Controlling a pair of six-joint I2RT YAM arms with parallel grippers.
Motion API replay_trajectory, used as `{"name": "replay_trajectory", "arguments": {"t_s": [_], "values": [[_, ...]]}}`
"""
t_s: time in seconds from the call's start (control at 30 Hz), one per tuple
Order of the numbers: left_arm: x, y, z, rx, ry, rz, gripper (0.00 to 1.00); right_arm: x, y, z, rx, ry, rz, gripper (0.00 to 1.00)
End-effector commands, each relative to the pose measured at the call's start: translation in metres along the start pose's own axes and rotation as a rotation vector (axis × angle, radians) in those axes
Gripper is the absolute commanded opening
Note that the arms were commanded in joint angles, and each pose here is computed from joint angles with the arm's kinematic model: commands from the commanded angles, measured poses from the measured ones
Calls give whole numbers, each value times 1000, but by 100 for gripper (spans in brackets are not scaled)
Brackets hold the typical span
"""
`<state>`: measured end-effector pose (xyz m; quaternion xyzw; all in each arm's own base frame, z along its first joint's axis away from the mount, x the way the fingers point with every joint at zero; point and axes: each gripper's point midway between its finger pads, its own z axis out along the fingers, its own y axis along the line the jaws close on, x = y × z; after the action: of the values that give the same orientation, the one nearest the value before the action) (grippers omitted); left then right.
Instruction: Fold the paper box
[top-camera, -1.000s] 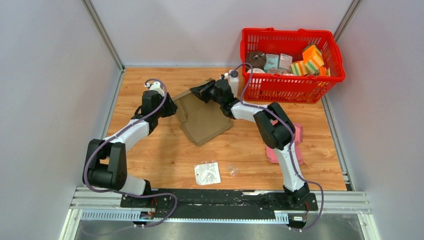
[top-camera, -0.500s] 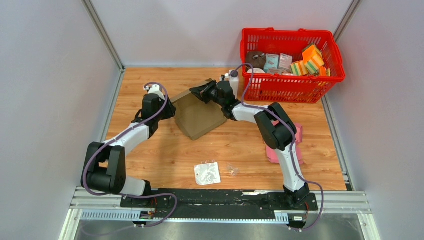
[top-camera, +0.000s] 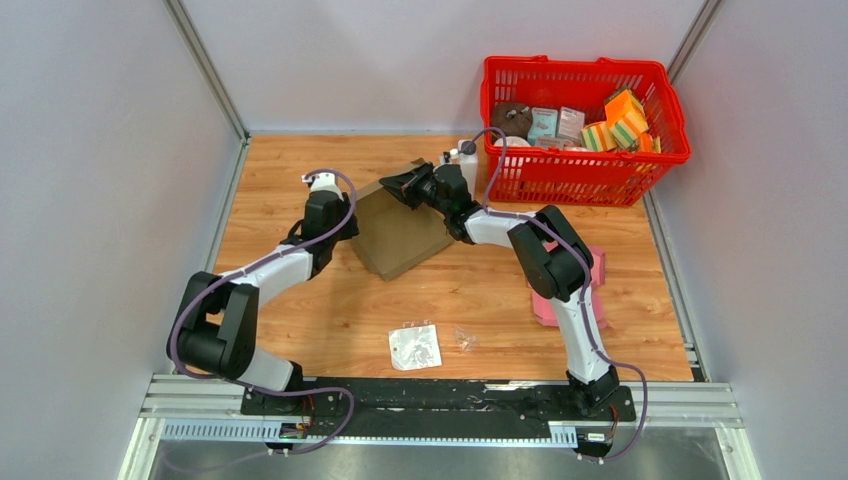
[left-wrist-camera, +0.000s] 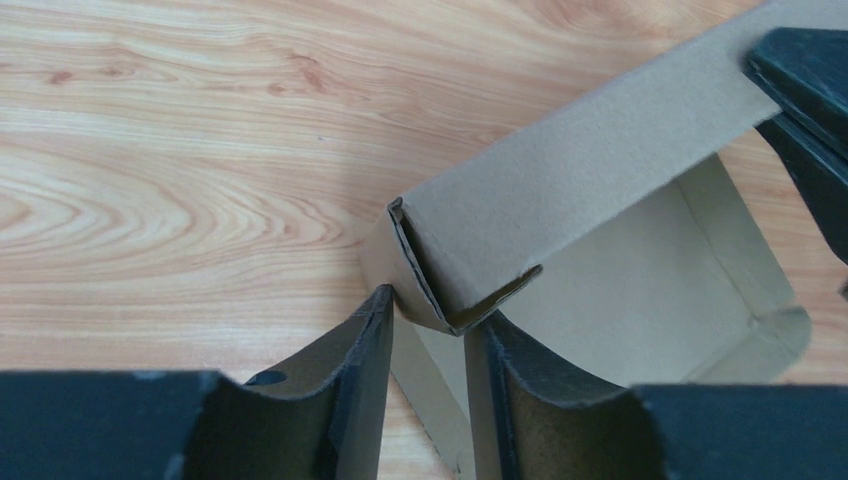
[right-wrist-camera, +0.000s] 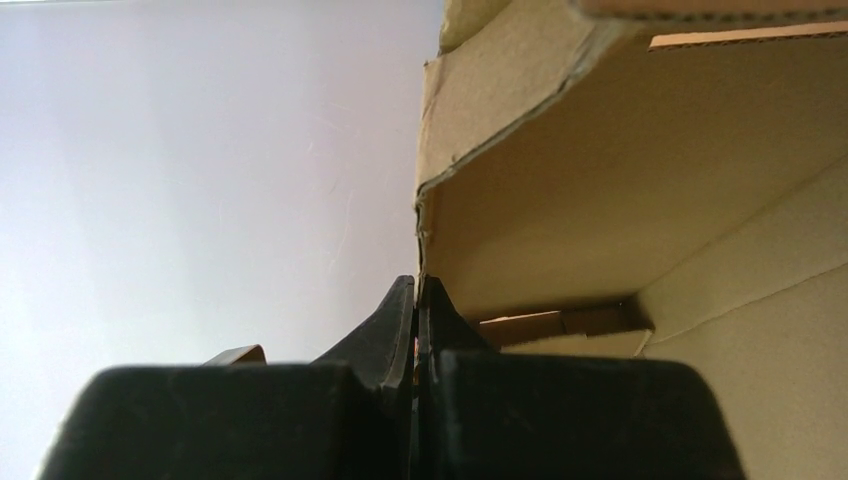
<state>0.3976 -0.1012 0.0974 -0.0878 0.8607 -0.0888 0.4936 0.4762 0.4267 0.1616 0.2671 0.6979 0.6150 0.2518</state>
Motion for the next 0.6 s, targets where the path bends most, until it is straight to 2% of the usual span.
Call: {"name": "replay_trajectory", "arguments": {"t_s": [0.0, 0.1, 0.13, 0.27, 0.3, 0.37, 0.53, 0.57], "values": [[-32, 7, 12, -114, -106, -26, 35, -10, 25, -1, -24, -29, 57, 0], [-33, 10, 16, -160, -108, -26, 26, -10, 26, -2, -17, -30, 62, 0], [-33, 15, 17, -209, -98, -18, 21, -11, 25, -2, -14, -31, 66, 0], [-30, 29, 14, -355, -80, 4, 11, -8, 27, -2, -11, -27, 90, 0], [-32, 38, 11, -433, -95, -8, 9, -6, 26, -2, -7, -28, 95, 0], [-25, 45, 12, -507, -45, 8, 0, -2, 24, -5, 7, -33, 106, 0], [-28, 40, 16, -509, -33, 1, 0, -1, 23, -8, 38, -49, 129, 0], [-28, 39, 16, -505, -29, 1, 3, -2, 22, -8, 40, -55, 132, 0]]}}
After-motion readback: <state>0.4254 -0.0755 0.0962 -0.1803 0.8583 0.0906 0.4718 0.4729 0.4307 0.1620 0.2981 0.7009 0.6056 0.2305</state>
